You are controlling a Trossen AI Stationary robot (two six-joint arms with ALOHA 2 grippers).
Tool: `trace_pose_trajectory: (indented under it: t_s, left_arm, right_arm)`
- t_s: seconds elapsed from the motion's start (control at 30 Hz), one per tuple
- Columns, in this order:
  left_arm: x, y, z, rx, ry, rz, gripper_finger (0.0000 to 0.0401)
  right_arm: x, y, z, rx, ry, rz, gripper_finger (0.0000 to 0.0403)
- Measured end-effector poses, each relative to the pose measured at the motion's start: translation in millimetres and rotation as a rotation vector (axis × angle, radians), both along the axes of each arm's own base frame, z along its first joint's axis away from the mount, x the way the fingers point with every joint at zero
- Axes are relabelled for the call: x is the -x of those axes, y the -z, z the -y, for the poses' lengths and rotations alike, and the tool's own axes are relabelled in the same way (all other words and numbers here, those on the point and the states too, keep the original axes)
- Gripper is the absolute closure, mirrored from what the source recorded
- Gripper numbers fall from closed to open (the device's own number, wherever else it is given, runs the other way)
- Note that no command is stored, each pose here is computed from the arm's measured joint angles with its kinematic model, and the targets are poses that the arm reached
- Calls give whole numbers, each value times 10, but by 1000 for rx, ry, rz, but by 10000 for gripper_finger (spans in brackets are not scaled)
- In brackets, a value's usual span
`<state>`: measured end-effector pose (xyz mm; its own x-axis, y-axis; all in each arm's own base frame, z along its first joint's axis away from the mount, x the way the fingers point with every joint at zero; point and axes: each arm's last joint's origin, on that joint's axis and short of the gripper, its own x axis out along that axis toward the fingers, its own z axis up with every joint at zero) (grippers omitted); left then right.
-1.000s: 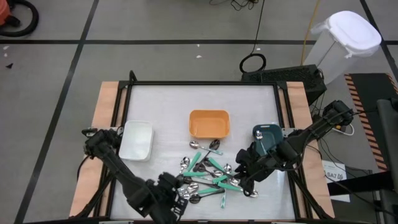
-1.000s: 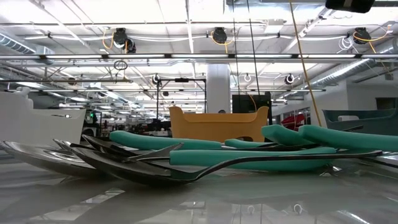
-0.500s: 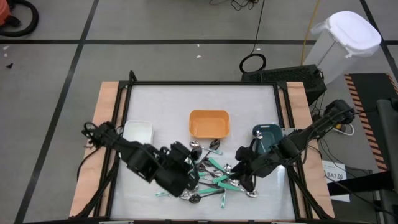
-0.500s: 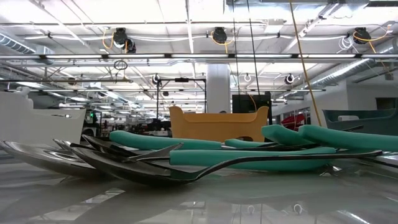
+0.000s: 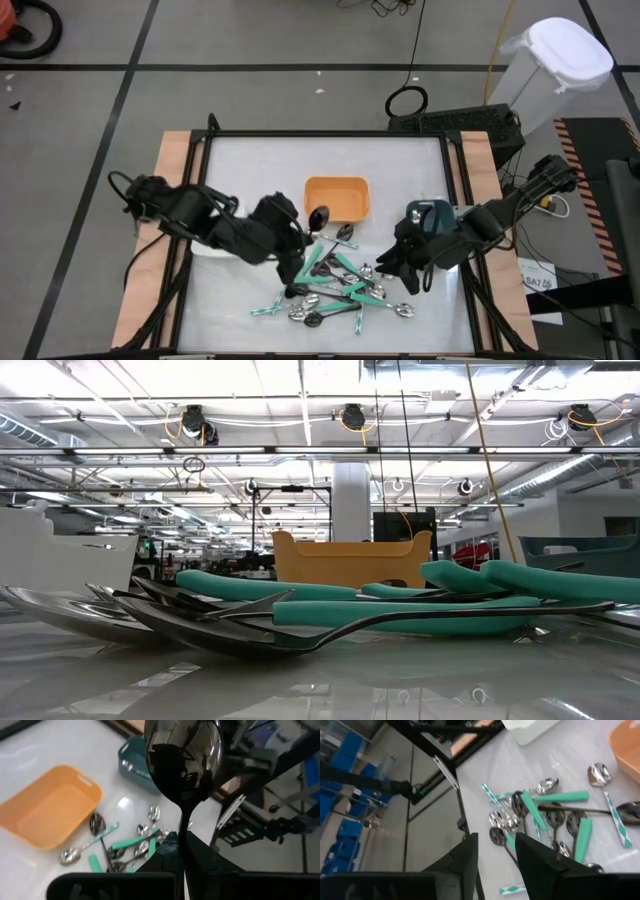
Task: Sort silverware by color (type)
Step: Put the black spoon into the white bin
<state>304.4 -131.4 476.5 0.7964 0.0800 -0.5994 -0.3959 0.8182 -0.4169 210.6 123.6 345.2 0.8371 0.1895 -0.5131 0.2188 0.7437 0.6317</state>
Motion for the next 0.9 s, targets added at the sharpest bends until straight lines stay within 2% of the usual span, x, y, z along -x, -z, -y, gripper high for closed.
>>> trace_pose_trajectory:
  t_s: [0.13,0.3,0.57,0.9]
  left_arm:
    - [85,-74,-102,-28,7,6,396]
    - [223,-168,-154,-56,70,14,396]
    - [564,-144,-325,-121,2,-154,396]
    - [1001,-363,-598,-187,-27,-74,396]
  right_arm:
    - [8,-30,13,-2,19,25,277]
    - [5,-37,12,-5,23,33,277]
    - [3,-35,25,12,63,40,277]
    - [0,-35,37,1,114,44,277]
